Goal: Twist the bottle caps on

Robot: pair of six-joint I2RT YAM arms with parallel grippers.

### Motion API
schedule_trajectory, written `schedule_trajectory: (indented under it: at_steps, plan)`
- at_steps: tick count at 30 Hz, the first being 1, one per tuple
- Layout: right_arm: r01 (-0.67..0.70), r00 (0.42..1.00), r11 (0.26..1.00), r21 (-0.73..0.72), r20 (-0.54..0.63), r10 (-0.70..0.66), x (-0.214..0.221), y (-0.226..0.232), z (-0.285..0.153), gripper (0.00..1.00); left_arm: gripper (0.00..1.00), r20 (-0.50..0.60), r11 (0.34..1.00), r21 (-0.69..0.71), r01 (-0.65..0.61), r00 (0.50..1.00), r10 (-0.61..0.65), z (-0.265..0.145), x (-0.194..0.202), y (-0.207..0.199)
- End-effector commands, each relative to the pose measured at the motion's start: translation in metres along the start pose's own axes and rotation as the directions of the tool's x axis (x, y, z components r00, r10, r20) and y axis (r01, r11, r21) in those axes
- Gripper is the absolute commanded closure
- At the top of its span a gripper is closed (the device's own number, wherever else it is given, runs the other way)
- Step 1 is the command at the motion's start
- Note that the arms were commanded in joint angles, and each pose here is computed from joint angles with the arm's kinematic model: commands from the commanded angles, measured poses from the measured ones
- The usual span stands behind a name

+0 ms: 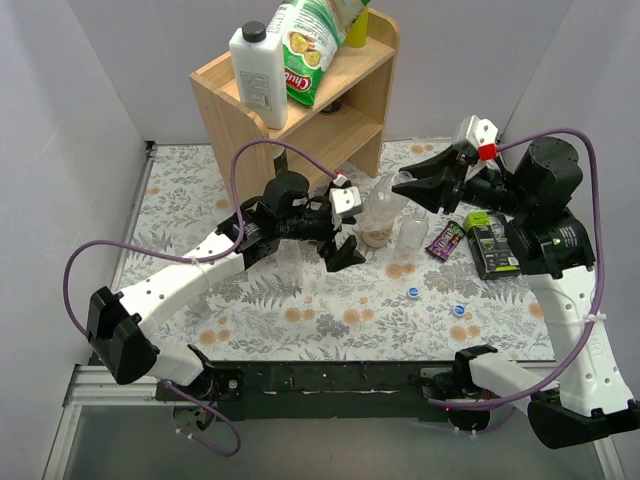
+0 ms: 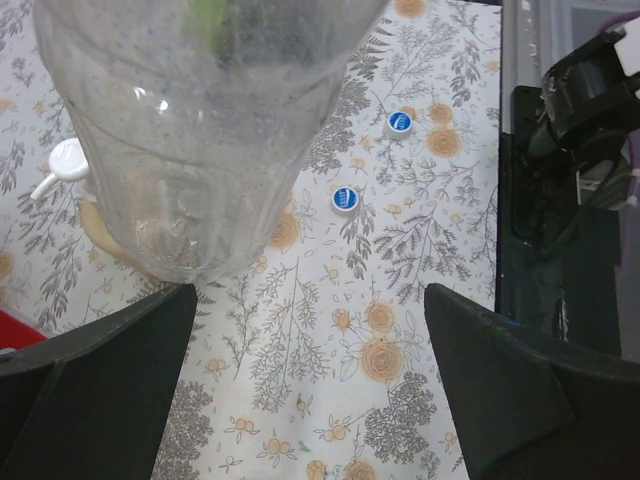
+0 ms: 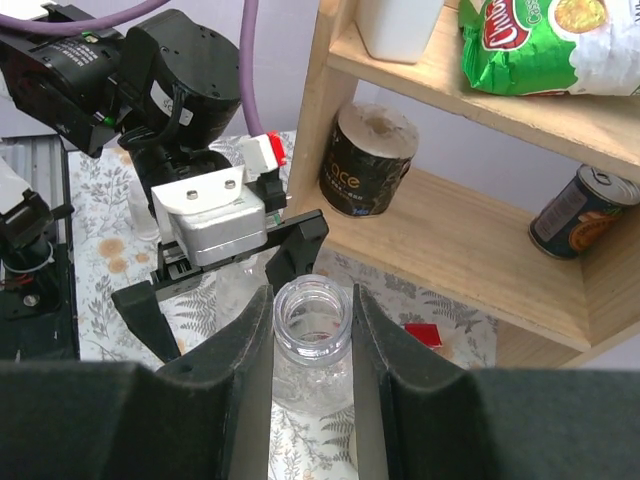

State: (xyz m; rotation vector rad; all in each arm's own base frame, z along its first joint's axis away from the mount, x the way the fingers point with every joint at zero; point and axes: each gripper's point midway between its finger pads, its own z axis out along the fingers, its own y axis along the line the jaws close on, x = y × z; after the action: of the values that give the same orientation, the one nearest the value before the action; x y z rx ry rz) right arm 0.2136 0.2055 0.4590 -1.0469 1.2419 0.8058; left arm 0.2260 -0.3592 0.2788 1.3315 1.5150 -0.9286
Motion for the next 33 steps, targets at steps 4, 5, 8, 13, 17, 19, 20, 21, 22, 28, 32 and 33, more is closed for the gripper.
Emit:
schedule_trajectory:
  at_steps: [4,5,8,13,17,19,20,21,22,28,32,33]
  plan:
    - [-0.171,0.985,0.974,-0.150,-0.035,0.168,0.025,0.033,0.001,0.99,0.02,0.149,0.989,-0.143,-0.028,0.988,0.049,0.006,-0.046,0.029]
    - [-0.181,0.983,0.971,-0.154,-0.039,0.177,0.027,0.033,0.001,0.99,0.02,0.151,0.990,-0.143,-0.023,0.988,0.044,0.006,-0.043,0.028]
    - [-0.213,0.977,0.962,-0.169,-0.038,0.209,0.029,0.035,0.002,0.99,0.02,0.165,0.989,-0.145,-0.014,0.986,0.038,0.007,-0.044,0.027]
    - [-0.230,0.973,0.953,-0.196,-0.018,0.231,0.025,0.035,0.005,0.99,0.02,0.179,0.999,0.004,-0.044,0.983,0.042,0.014,-0.047,0.003]
    - [-0.224,0.973,0.953,-0.202,0.001,0.229,0.019,0.032,0.007,0.99,0.02,0.167,0.992,0.113,-0.049,0.986,0.030,0.018,-0.043,-0.014]
    - [-0.219,0.974,0.954,-0.204,0.009,0.225,0.018,0.032,0.007,0.99,0.04,0.155,0.989,0.139,-0.046,0.988,0.024,0.022,-0.039,-0.018]
    - [-0.227,0.973,0.952,-0.204,0.005,0.233,0.022,0.032,0.008,0.99,0.05,0.156,0.986,0.157,-0.050,0.987,0.025,0.022,-0.039,-0.021]
    - [-0.228,0.972,0.952,-0.205,0.005,0.235,0.022,0.032,0.008,0.99,0.08,0.153,0.986,0.162,-0.049,0.988,0.024,0.023,-0.038,-0.022]
    - [-0.226,0.973,0.953,-0.204,0.007,0.232,0.023,0.033,0.007,0.99,0.10,0.148,0.984,0.171,-0.049,0.989,0.024,0.024,-0.037,-0.024]
    - [-0.218,0.974,0.955,-0.200,0.015,0.226,0.021,0.034,0.006,0.99,0.15,0.125,0.979,0.199,-0.041,0.992,0.016,0.028,-0.030,-0.026]
    - [-0.220,0.973,0.954,-0.203,0.029,0.230,0.022,0.032,0.008,0.99,0.13,0.107,0.975,0.221,-0.028,0.994,0.004,0.033,-0.022,-0.027]
    - [-0.215,0.973,0.953,-0.212,0.037,0.228,0.021,0.033,0.007,0.99,0.12,0.101,0.974,0.224,-0.021,0.995,-0.001,0.036,-0.019,-0.026]
